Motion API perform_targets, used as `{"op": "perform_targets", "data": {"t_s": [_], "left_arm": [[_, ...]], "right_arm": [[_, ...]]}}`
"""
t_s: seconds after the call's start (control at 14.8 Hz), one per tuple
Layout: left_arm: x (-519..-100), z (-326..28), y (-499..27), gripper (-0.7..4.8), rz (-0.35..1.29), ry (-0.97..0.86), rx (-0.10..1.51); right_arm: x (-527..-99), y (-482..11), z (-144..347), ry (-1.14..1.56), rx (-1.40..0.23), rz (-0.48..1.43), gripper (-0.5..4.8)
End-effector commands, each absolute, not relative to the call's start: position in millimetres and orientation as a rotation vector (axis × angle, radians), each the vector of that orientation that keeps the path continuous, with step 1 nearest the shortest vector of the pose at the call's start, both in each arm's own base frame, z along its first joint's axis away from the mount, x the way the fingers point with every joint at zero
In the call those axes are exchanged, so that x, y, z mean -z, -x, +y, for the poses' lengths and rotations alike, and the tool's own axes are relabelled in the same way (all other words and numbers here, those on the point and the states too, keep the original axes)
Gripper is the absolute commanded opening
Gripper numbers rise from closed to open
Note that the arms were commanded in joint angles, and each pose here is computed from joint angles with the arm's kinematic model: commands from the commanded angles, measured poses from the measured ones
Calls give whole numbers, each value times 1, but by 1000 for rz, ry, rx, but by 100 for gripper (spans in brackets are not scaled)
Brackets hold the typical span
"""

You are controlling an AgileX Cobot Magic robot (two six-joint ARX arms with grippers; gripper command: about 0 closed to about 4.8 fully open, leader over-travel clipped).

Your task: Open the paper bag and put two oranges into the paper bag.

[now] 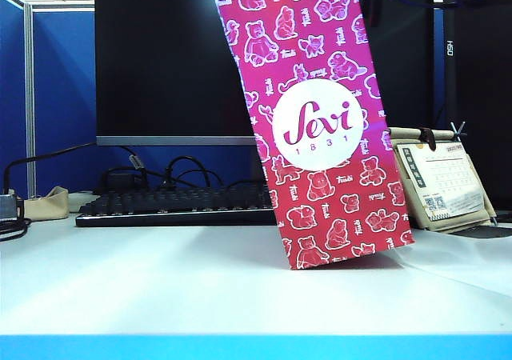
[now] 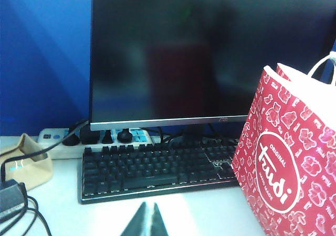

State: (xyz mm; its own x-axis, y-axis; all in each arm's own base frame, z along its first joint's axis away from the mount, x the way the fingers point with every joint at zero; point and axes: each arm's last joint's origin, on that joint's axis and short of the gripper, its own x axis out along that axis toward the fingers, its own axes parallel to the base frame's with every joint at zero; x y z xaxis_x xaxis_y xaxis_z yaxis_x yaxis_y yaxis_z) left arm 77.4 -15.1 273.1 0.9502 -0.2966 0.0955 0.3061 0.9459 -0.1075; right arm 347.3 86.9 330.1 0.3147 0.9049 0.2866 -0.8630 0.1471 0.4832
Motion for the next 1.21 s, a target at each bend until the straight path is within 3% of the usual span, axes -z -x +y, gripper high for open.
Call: {"op": "perform_targets", "data": {"t_s": [0.07,0.27,0.94,1.08,1.21], "left_arm": [[-275,-15,-77,-6,-98,75,305],[-275,-15,-77,-5,-102,47,304],[-275,-15,-77,-5,-102,45,311],[-275,-15,-77,-5,-103,39,316],[-275,-16,-77,-5,-104,29,332]], "right_arm": [[-333,-347,74,-609,-1272,63,370],[-330,-351,57,-593,-1263,111,393],[-329,-348,33,-559,-1352,247,390],[-330,-345,29,-568,-1400,333,306],[-333,-344,17,-552,-1374,297,320]]}}
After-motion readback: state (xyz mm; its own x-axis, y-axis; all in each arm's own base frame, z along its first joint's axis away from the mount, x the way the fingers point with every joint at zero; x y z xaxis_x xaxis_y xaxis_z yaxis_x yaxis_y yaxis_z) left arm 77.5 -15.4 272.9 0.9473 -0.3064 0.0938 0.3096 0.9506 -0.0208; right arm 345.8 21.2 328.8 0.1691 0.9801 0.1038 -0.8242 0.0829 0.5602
